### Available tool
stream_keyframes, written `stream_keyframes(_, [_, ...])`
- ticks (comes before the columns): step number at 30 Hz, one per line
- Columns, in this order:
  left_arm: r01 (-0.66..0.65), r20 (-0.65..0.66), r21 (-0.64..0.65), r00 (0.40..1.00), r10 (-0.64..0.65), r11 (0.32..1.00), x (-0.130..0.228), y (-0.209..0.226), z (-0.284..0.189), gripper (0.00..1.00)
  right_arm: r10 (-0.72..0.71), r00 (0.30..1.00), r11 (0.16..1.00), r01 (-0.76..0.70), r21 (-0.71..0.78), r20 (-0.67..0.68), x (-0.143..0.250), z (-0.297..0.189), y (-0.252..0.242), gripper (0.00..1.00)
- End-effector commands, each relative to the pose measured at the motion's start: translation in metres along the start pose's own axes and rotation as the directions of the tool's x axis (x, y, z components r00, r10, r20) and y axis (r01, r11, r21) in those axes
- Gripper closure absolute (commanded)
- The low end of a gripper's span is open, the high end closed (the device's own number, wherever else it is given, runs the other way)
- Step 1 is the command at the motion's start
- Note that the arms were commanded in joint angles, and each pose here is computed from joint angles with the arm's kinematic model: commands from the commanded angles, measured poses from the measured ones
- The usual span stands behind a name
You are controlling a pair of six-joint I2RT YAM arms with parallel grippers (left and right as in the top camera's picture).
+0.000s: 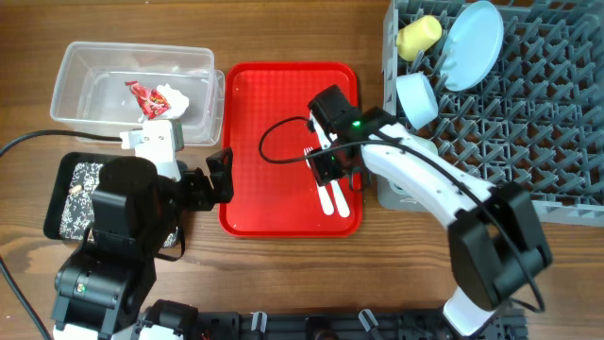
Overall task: Sort waste into correct bins and load items into the dishwasher rack
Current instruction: 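Move the right gripper back to the white fork and spoon, then grasp the white spoon with the right gripper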
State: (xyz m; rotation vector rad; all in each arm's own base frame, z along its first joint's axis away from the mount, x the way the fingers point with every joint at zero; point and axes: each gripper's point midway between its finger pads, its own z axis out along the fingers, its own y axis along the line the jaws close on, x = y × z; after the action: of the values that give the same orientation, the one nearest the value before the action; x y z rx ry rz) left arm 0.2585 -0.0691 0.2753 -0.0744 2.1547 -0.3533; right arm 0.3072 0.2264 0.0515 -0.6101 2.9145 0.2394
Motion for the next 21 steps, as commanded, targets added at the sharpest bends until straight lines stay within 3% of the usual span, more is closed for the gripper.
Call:
stream_keyframes(1, [0.007, 0.009, -0.012, 1.0, -0.007, 1.0, -0.001, 0.003, -0.001, 0.0, -0.008, 0.999, 0.999, 0.01, 0.048, -0.039, 0.009, 0.024, -0.009, 0.44])
stream_keyframes(7, [0.007, 0.009, -0.012, 1.0, -0.007, 1.0, -0.001, 0.003, -0.001, 0.0, -0.002, 0.999, 0.994, 0.007, 0.108, -0.049, 0.011, 0.039, -0.023, 0.45])
stream_keyframes(14, [0.007, 0.009, -0.012, 1.0, -0.007, 1.0, -0.001, 0.003, -0.001, 0.0, -0.005, 1.0, 0.993, 0.008, 0.116, -0.029, 0.008, 0.046, -0.025, 0.59])
stream_keyframes(21, [0.007, 0.009, -0.012, 1.0, -0.007, 1.0, -0.001, 0.003, -0.001, 0.0, -0.004, 0.999, 0.992, 0.009, 0.124, -0.036, 0.018, 0.056, -0.029, 0.59])
